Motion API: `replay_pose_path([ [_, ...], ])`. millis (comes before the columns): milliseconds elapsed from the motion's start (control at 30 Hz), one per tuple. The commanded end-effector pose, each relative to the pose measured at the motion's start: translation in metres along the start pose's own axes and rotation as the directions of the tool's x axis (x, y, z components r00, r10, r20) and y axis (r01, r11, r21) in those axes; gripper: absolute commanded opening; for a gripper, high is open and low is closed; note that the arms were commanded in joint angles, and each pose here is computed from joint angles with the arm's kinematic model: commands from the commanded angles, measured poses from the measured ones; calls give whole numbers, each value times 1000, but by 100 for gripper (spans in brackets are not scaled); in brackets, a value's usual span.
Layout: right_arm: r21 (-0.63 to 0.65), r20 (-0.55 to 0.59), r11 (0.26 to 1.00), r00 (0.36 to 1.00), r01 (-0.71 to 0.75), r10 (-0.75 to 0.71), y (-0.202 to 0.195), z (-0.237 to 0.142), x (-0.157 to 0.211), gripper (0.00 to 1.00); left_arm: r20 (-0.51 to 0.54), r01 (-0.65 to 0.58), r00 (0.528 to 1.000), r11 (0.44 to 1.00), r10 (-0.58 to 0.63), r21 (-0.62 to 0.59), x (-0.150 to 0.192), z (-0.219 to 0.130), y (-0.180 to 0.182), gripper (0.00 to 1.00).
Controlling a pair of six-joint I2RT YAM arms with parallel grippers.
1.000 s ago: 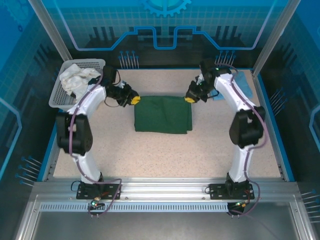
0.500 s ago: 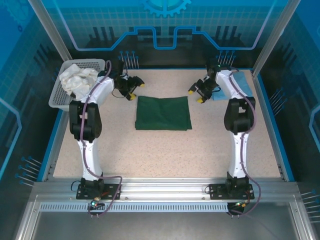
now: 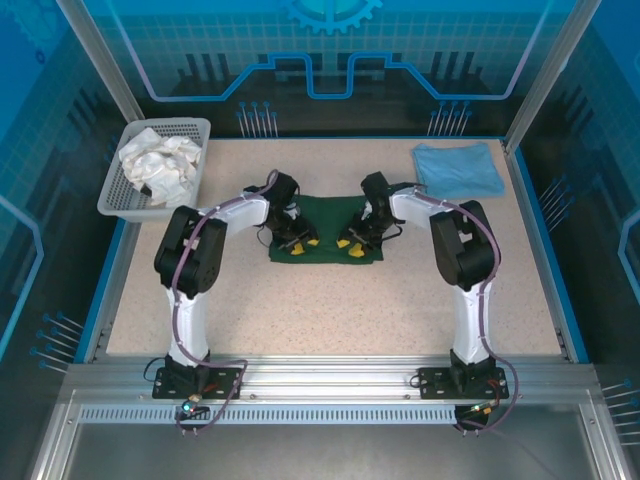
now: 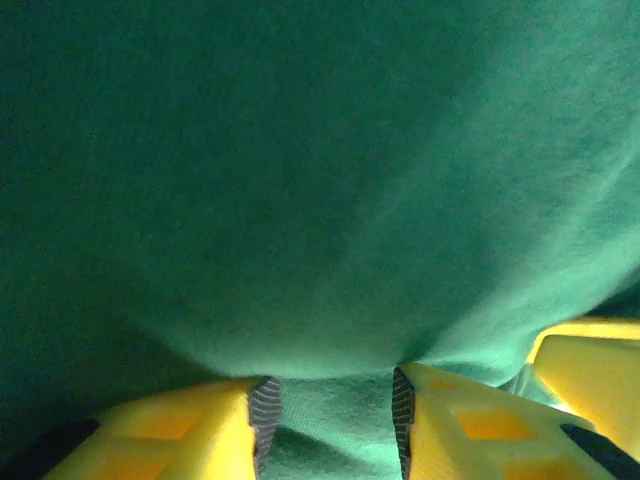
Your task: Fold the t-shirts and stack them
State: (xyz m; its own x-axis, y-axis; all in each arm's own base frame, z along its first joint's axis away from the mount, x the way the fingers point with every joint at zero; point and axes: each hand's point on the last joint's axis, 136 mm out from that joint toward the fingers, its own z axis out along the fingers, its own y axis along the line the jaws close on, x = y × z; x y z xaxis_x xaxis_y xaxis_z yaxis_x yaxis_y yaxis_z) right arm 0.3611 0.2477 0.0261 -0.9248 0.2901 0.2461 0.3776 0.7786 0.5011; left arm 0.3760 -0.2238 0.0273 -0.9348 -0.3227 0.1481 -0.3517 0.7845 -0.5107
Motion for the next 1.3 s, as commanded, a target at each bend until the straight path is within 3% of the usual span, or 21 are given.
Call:
replay_pose_path([
  [0,116,-20,992,998,-48,51,-45,25,19,37,-51,-28,998,997,25,-66,20,18,27,42],
  [200,135,3,989,998,65,-65,-56,7,78,40,-142,-18,990,998,9,-64,89,-9,50,47],
  [333,134,48,985,992,108,-115,-56,-17,98,44,-139,5,990,999,-11,-48,116,-43,50,54],
  [367,125,70,985,989,118,-127,-52,-26,99,45,-118,1,993,999,-6,-43,115,-54,46,59],
  [433,95,129,985,979,147,-159,-38,-44,97,49,-51,-5,999,1000,4,-23,102,-79,33,65],
  [500,54,193,982,963,181,-188,-16,-62,87,50,30,-8,1000,999,7,31,77,-102,12,63],
  [567,25,225,981,955,193,-193,4,-71,71,44,70,-30,997,997,25,71,56,-111,-8,46],
  [667,37,223,986,960,165,-169,23,-67,37,23,80,-75,995,992,67,100,25,-102,-34,14],
  [700,36,208,987,965,158,-162,28,-60,26,16,92,-89,992,992,81,89,14,-97,-37,10],
  [833,34,172,994,979,109,-113,38,-34,-16,11,97,-132,987,991,130,16,-24,-67,-31,7],
  [1033,61,102,998,995,17,-23,5,1,-55,11,88,-34,995,994,43,-102,-52,-28,32,5],
  [1133,62,93,998,996,-7,2,-11,1,-59,12,117,10,993,982,13,-188,-62,-27,66,8],
  [1267,49,97,999,995,-6,1,-22,-9,-60,17,118,77,992,974,-53,-215,-74,-38,85,16],
])
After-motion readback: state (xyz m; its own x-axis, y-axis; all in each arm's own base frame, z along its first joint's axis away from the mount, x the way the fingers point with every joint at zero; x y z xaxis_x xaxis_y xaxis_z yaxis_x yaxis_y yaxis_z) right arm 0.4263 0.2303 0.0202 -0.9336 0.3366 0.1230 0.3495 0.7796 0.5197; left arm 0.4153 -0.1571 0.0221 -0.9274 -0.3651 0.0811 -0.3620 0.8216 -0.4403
